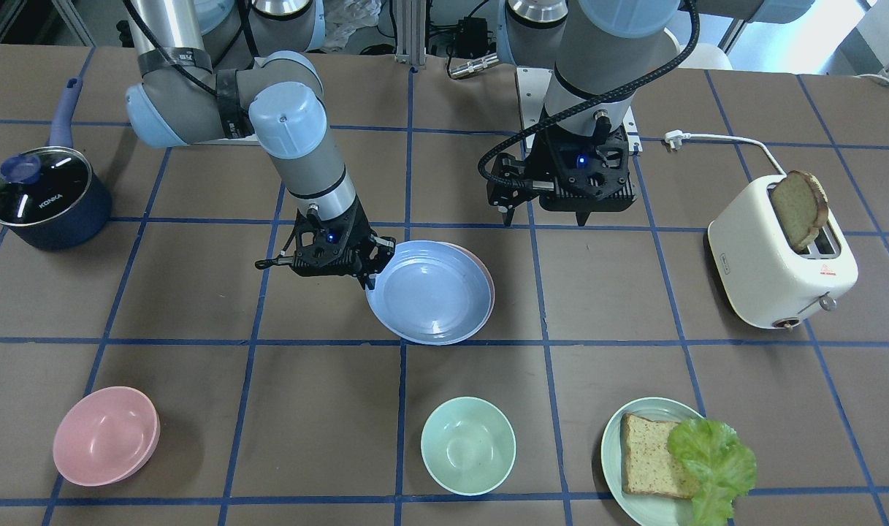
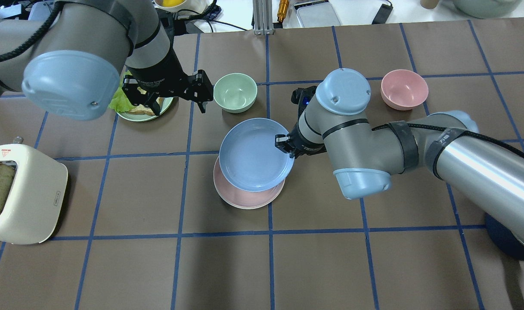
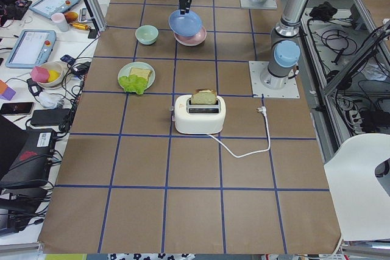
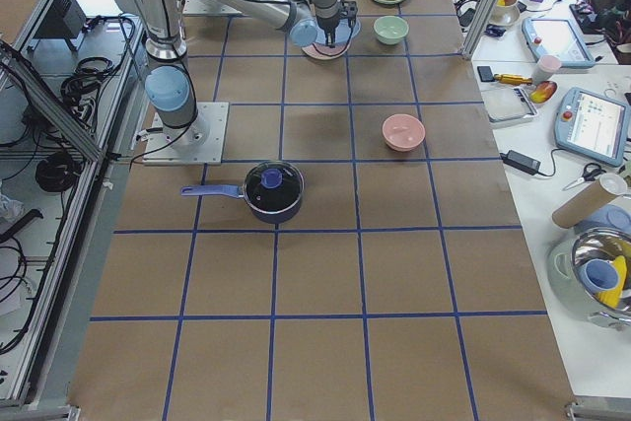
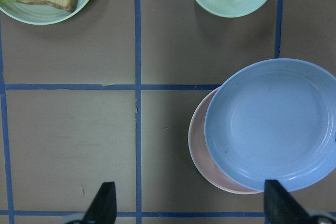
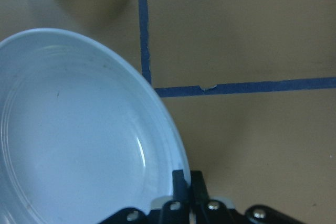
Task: Stack three plates with pink and blue
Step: 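Carry the light blue plate with the right gripper onto the pink plate, then open the right gripper and lift it back toward the pink bowl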
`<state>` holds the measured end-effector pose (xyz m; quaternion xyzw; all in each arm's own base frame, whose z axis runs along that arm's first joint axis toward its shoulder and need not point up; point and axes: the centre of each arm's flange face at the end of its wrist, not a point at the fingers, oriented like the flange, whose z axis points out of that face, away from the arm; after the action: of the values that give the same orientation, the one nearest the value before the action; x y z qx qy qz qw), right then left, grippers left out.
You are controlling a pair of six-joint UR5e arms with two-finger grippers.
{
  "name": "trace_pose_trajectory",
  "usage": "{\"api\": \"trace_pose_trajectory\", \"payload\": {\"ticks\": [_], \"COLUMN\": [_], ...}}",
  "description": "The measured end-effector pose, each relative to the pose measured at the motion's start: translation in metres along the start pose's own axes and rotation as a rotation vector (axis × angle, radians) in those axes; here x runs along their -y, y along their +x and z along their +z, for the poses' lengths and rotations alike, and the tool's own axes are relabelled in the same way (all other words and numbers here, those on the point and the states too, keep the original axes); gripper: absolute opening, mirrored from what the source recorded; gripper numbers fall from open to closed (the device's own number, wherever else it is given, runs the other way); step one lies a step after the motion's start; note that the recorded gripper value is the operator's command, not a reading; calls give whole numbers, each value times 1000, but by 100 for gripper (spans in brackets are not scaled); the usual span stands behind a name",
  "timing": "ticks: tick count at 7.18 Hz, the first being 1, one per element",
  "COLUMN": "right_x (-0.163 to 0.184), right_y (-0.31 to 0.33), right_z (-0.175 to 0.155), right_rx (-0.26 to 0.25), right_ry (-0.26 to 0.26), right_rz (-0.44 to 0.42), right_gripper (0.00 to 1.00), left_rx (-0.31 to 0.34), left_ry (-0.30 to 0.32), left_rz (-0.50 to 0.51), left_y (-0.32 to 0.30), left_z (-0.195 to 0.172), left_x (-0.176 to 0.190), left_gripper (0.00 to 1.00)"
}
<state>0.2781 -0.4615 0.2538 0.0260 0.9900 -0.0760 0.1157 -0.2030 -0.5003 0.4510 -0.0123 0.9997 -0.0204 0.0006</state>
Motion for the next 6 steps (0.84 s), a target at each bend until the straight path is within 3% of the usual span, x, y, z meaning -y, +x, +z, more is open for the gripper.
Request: {"api": "trace_pose_trajectory", "payload": {"ticks": [2,3,4,5,6], "right_x": [-13,-16,-18,-18,-17], "right_y": [-4,-4,-4,-4,-3], "right_z": [13,18,21,22,22], "right_rx": [8,7,5,5,5], "right_ry": [-8,-15,-19,-20,-18], "right_rz": [-16,-21,-25,-27,-25], "right_gripper": [0,31,53,93,100], "left_rx": [2,2,3,3,-2], "left_ry": [5,6,8,11,17], "left_rz": [-5,-5,-5,-6,-6], "left_y": [-3,-4,-4,-5,-5], "left_z": [-2,-3,-4,-6,-10], "left_x": [0,0,-1,-2,-4], "left_gripper": [100,100,100,100,100]}}
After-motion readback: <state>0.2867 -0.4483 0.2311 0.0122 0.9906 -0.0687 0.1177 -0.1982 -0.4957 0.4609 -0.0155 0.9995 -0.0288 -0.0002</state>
